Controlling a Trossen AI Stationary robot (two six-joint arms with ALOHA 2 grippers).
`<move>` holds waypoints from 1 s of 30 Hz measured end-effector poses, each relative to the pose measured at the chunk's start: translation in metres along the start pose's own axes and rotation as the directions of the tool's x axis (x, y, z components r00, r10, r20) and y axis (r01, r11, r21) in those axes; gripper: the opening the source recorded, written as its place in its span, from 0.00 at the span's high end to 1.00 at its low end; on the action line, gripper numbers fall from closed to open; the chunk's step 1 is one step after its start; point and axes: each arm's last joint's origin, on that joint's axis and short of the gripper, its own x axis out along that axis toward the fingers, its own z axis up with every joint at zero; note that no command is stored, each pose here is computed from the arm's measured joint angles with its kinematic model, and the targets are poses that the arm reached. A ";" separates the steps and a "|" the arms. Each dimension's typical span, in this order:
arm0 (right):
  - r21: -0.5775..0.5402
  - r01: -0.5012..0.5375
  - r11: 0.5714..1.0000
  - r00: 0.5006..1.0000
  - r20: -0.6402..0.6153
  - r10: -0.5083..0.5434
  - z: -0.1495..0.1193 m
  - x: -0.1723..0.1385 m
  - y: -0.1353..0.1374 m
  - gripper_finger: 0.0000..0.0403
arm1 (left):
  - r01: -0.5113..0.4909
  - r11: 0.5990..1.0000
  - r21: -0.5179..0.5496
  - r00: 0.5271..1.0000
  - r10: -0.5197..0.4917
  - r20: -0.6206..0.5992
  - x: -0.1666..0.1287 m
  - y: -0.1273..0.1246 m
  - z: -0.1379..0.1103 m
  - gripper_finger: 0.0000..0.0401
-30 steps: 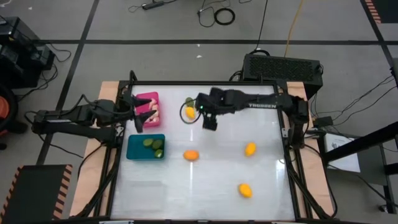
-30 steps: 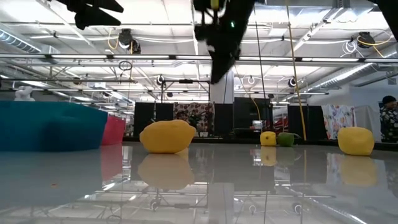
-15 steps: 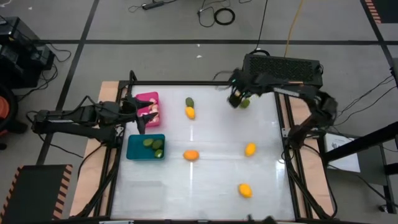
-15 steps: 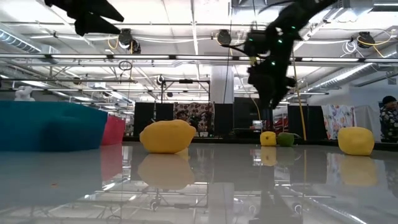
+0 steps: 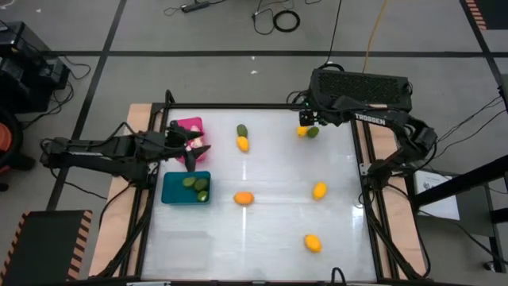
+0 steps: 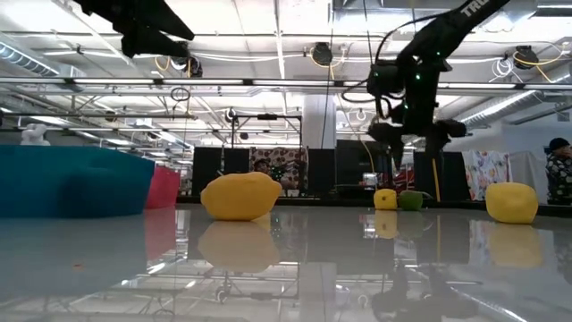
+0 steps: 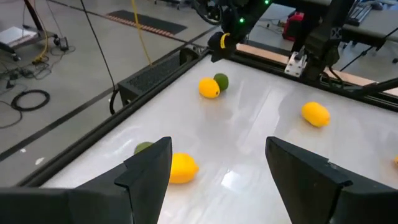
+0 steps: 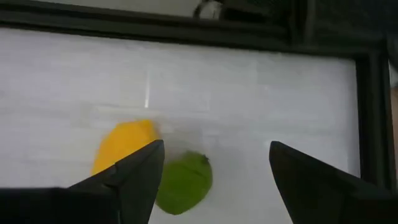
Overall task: Sort produce into baskets
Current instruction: Put the green lime into the blue bin
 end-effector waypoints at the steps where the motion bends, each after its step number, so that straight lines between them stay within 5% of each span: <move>1: 0.021 0.004 1.000 1.000 -0.004 -0.004 -0.004 0.003 0.000 0.30 | 0.000 1.000 0.001 1.000 0.000 -0.004 0.002 -0.001 0.000 0.34; 15: 0.221 -0.080 0.972 0.996 0.050 0.070 -0.027 0.023 0.005 0.43 | 0.013 0.999 0.031 1.000 -0.012 -0.010 0.006 -0.003 -0.001 0.34; 30: 0.264 -0.078 0.961 0.996 0.068 0.062 -0.046 0.031 0.005 0.48 | 0.047 0.998 0.034 0.999 -0.047 -0.023 0.006 -0.004 -0.001 0.34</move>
